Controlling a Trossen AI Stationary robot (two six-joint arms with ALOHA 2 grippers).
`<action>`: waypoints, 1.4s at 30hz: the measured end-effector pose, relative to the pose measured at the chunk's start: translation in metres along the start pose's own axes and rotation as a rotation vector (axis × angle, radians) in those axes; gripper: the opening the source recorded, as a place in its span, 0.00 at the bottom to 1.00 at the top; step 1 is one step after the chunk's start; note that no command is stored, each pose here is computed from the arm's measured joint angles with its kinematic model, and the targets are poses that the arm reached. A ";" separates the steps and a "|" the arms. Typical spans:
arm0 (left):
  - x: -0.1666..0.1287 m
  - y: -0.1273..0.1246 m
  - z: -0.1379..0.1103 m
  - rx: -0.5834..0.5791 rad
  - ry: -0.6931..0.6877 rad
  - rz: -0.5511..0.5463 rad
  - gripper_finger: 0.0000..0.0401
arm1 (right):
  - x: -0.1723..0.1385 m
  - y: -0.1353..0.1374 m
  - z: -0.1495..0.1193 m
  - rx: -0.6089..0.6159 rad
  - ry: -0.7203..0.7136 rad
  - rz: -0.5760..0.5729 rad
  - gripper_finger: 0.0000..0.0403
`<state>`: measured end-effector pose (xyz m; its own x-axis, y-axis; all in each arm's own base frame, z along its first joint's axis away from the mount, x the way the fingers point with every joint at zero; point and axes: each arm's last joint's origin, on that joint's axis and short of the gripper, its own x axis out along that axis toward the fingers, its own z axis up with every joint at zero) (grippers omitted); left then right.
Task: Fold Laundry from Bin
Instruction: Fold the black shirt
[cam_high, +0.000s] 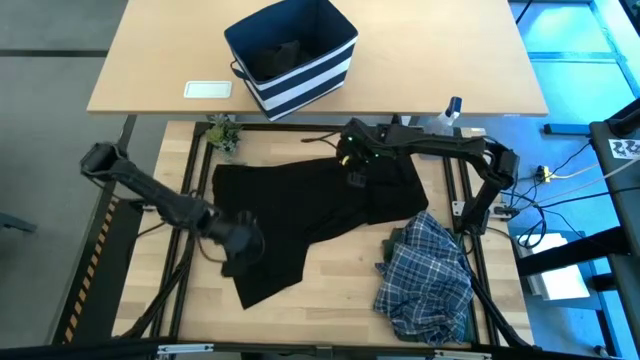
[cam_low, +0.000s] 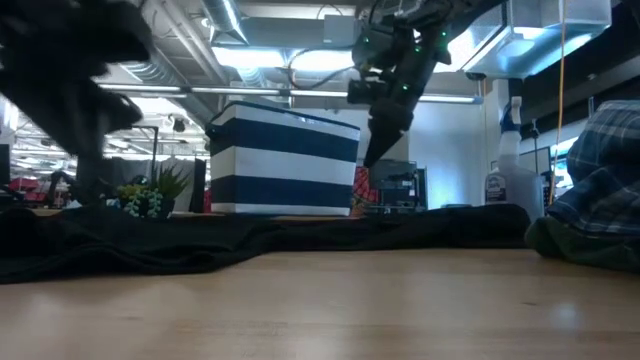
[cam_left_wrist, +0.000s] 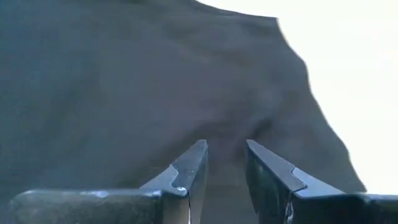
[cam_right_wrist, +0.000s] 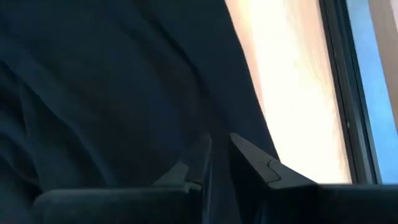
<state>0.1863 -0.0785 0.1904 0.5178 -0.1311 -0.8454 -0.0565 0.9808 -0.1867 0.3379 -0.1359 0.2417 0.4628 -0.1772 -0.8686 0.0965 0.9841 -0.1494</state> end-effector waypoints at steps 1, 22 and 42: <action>0.001 -0.008 -0.002 0.004 -0.005 -0.025 0.25 | 0.000 0.000 0.001 0.004 -0.011 -0.003 0.13; 0.016 -0.091 0.018 0.018 0.071 0.161 0.25 | 0.000 -0.002 0.003 0.031 -0.033 -0.016 0.13; 0.042 -0.093 0.021 -0.186 0.102 0.228 0.65 | 0.000 -0.002 0.005 0.038 -0.059 -0.009 0.13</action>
<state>0.2311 -0.1726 0.1826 0.3864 0.0663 -0.9200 -0.3215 0.9446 -0.0669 0.3423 -0.1383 0.2445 0.5129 -0.1874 -0.8377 0.1333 0.9814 -0.1379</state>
